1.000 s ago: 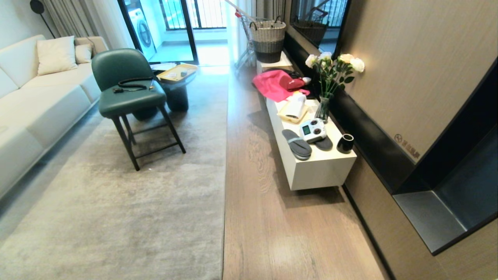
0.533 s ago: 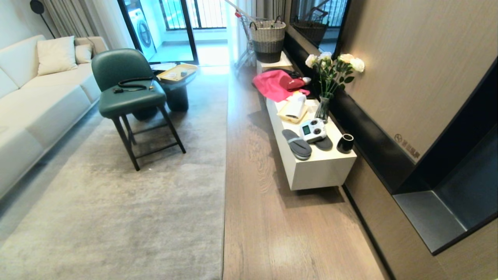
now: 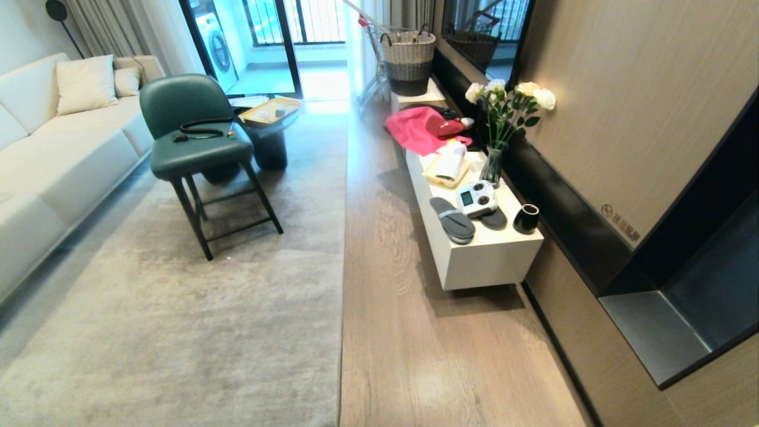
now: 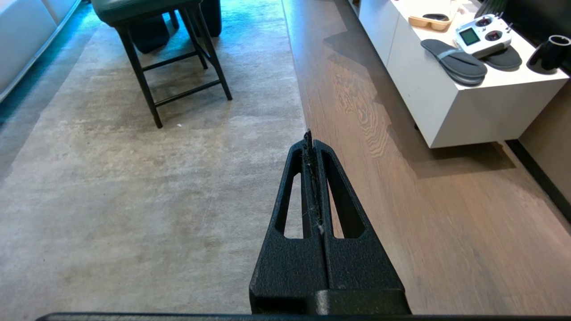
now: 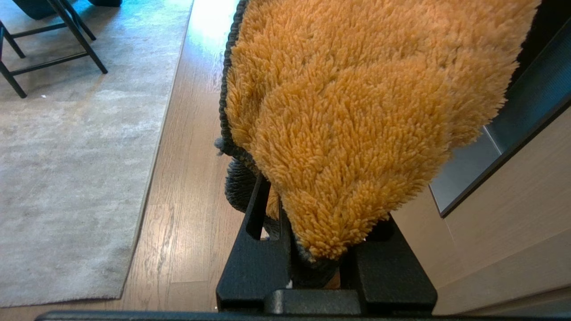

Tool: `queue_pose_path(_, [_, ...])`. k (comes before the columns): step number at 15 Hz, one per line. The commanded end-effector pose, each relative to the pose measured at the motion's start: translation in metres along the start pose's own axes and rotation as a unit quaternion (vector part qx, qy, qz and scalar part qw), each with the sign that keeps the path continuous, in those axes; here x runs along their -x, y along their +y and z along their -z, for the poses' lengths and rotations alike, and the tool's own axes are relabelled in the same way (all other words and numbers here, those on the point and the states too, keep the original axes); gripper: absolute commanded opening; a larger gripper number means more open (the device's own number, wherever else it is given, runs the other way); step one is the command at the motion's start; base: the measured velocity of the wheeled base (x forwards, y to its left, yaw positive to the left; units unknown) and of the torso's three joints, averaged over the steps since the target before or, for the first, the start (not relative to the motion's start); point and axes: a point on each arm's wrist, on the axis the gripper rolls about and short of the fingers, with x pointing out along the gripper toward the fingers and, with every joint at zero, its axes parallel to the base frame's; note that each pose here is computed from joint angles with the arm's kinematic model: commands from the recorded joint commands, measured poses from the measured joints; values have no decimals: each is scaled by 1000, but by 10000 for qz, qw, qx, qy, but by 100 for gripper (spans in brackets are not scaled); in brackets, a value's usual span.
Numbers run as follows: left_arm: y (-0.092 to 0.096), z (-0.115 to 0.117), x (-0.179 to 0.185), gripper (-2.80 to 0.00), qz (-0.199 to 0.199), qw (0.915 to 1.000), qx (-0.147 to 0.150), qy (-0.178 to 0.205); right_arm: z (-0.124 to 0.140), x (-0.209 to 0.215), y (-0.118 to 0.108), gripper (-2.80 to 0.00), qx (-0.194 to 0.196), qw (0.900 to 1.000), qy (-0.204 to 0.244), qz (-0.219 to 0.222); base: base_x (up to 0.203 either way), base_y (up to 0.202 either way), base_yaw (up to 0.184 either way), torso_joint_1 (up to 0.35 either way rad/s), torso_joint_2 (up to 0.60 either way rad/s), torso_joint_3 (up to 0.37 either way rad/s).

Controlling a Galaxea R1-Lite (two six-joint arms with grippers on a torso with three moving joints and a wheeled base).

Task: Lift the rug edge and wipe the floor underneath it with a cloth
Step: Put down the rag

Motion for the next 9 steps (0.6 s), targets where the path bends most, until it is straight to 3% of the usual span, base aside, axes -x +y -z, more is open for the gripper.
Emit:
queue_pose_path(1, [0,0,0,-280,-1,10000,2,3,0,0,0,-280,4,10000,-5,-3,0,0,0,0,0,0])
queue_pose_path(5, [0,0,0,-280,-1,10000,3,1,0,-1,0,-280,-3,10000,-29,-3,0,0,0,0,0,0])
queue_pose_path(9, [0,0,0,-280,-1,10000,-4,-4,0,-1,0,-280,-3,10000,-30,-3,0,0,0,-150,412,260])
